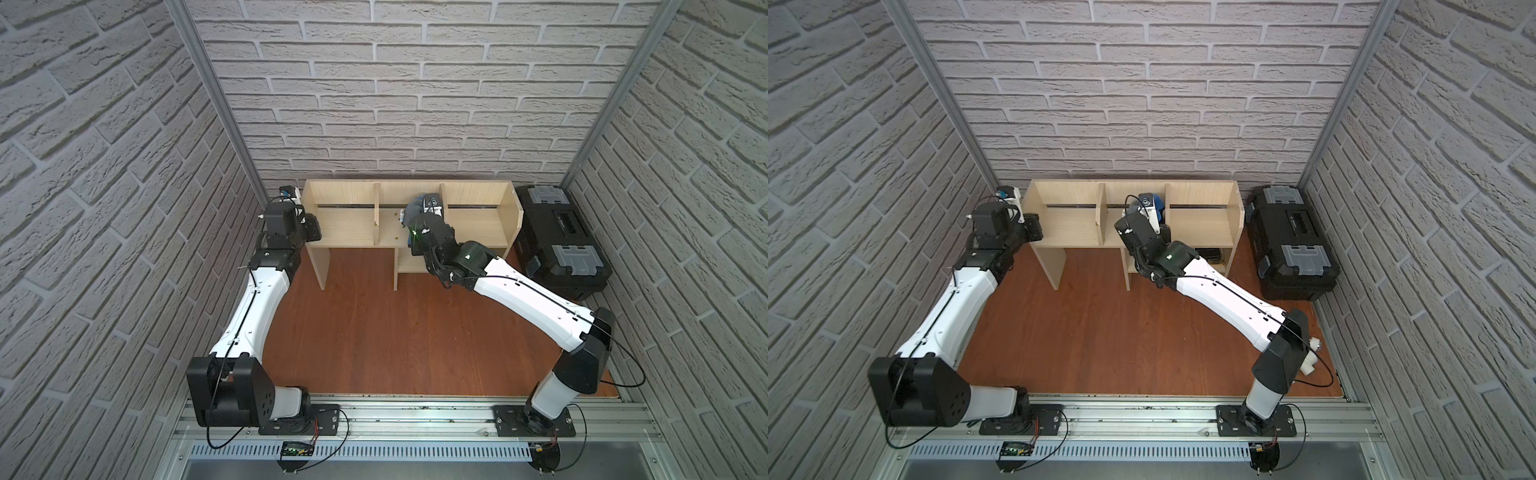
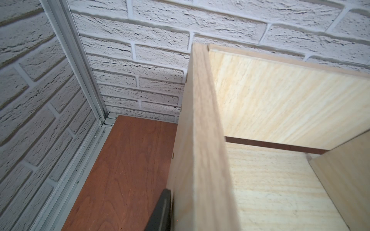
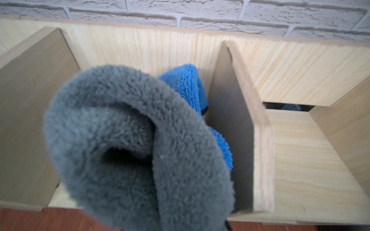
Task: Wipe the bookshelf clean with a cloth
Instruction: Hold the shelf at the center of the board, then place the cleaning item at the center of the board.
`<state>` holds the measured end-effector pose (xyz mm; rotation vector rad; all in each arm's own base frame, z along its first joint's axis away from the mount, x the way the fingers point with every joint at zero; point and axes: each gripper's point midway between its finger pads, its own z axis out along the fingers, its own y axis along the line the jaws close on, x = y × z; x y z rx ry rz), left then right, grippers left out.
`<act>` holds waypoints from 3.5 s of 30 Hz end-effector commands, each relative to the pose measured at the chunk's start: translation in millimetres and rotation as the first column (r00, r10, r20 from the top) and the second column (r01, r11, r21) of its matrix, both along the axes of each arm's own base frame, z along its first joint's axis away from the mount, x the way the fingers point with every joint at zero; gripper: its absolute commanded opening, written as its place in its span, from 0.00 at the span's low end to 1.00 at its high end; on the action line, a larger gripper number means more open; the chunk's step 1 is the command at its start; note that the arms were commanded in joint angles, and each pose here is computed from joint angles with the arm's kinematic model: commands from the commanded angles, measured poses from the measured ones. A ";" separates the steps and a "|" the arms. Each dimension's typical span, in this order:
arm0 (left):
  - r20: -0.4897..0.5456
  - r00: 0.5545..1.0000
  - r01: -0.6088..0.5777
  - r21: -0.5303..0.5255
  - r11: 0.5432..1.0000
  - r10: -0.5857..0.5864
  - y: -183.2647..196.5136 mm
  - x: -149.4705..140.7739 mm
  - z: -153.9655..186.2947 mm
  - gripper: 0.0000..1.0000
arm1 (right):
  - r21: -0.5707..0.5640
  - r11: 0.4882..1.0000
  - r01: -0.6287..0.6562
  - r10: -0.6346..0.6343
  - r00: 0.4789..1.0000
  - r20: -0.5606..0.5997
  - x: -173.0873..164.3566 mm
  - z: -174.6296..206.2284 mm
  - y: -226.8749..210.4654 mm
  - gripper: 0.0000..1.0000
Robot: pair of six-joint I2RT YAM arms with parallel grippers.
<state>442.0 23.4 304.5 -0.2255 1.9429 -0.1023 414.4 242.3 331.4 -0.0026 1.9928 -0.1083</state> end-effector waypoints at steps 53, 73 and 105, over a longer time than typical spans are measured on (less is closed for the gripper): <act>-0.038 0.996 0.082 -0.069 0.994 -0.085 -28.4 -6.3 -15.9 0.22 | 0.340 0.940 0.017 0.057 0.977 -0.206 7.6 -63.8 -91.2 0.03; -0.042 0.995 0.083 -0.067 0.994 -0.086 -28.6 -5.6 -17.5 0.22 | 0.119 0.981 0.152 -0.126 0.972 -0.199 24.7 -47.4 -155.7 0.03; 0.118 0.993 -0.025 -0.050 0.998 0.031 -18.3 -93.9 58.5 0.98 | 0.364 0.838 -0.407 0.482 0.864 -0.145 -214.8 -92.3 -76.7 0.16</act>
